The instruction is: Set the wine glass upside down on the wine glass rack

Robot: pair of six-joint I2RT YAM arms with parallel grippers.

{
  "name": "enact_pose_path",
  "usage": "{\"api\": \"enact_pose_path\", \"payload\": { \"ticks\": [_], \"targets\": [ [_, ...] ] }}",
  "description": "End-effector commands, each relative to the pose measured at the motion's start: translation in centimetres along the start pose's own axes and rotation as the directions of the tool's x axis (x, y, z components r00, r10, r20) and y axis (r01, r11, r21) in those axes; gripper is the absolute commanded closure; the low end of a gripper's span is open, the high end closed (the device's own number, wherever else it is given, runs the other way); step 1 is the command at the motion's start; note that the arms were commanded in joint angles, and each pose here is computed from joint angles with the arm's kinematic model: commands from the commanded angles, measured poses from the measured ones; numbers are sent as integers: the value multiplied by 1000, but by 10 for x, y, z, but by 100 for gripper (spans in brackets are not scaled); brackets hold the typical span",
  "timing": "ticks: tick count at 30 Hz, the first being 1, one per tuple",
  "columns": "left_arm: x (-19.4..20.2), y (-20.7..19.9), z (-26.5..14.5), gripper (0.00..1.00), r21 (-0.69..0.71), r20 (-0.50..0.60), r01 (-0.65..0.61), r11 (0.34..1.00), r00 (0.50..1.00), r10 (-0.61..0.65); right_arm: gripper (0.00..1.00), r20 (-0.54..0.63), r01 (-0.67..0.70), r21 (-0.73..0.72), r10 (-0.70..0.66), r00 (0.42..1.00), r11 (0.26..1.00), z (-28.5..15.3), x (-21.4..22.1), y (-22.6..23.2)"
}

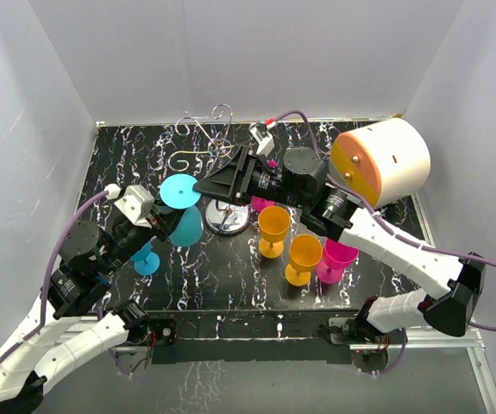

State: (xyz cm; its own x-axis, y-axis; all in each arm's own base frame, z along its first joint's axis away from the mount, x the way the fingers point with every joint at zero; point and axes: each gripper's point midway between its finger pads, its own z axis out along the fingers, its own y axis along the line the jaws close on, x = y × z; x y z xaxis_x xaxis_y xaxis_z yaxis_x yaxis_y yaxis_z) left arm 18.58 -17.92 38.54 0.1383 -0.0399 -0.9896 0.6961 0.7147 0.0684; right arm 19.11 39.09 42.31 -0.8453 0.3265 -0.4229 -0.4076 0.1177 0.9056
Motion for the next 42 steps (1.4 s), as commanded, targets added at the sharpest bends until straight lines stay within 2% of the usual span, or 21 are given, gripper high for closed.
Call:
{"api": "enact_pose_path", "payload": {
  "ticks": [1, 8, 14, 15, 18, 21, 23, 24, 28, 33, 38, 42],
  "targets": [
    [-18, 0, -3, 100, 10, 42, -24, 1000, 999, 24, 60, 25, 9, -90, -7, 1000, 996, 0, -10, 32],
    [-13, -3, -1, 100, 28, 21, -19, 999, 1000, 19, 76, 4, -9, -113, 9, 1000, 994, 2, -6, 34],
    [-7, -6, 0, 100, 34, 0, 8, 999, 1000, -8, 100, -4, -33, -140, 33, 999, 990, 2, -5, 38],
    [-5, -6, -1, 98, 33, -6, 16, 999, 1000, -16, 100, -1, -40, -144, 41, 999, 989, 1, -5, 38],
    [-2, -3, -4, 85, 6, -18, 61, 998, 998, -60, 100, 10, -56, -146, 58, 998, 988, 1, -6, 36],
    [3, -2, -10, 51, -25, -46, 138, 990, 989, -139, 100, 25, -64, -145, 68, 997, 987, 1, -7, 34],
    [5, -2, -17, 39, -52, -66, 208, 977, 975, -211, 100, 39, -64, -141, 70, 997, 988, 0, -9, 32],
    [5, -2, -22, 36, -66, -71, 245, 967, 966, -249, 100, 50, -63, -137, 70, 996, 989, -1, -10, 31],
    [4, -7, -38, 32, -113, -85, 443, 889, 888, -453, 100, 92, -56, -114, 67, 994, 992, -5, -15, 25],
    [-11, -1, -52, 27, -184, 31, 693, 698, 713, -700, 100, 115, -56, -85, 66, 991, 995, -5, -16, 15],
    [-23, 15, -56, 23, -232, 167, 812, 536, 576, -801, 100, 107, -59, -75, 67, 992, 995, -4, -13, 9],
    [-32, 19, -52, 23, -233, 204, 850, 472, 518, -831, 100, 95, -59, -72, 66, 993, 996, -5, -9, 7]
  ]
}}
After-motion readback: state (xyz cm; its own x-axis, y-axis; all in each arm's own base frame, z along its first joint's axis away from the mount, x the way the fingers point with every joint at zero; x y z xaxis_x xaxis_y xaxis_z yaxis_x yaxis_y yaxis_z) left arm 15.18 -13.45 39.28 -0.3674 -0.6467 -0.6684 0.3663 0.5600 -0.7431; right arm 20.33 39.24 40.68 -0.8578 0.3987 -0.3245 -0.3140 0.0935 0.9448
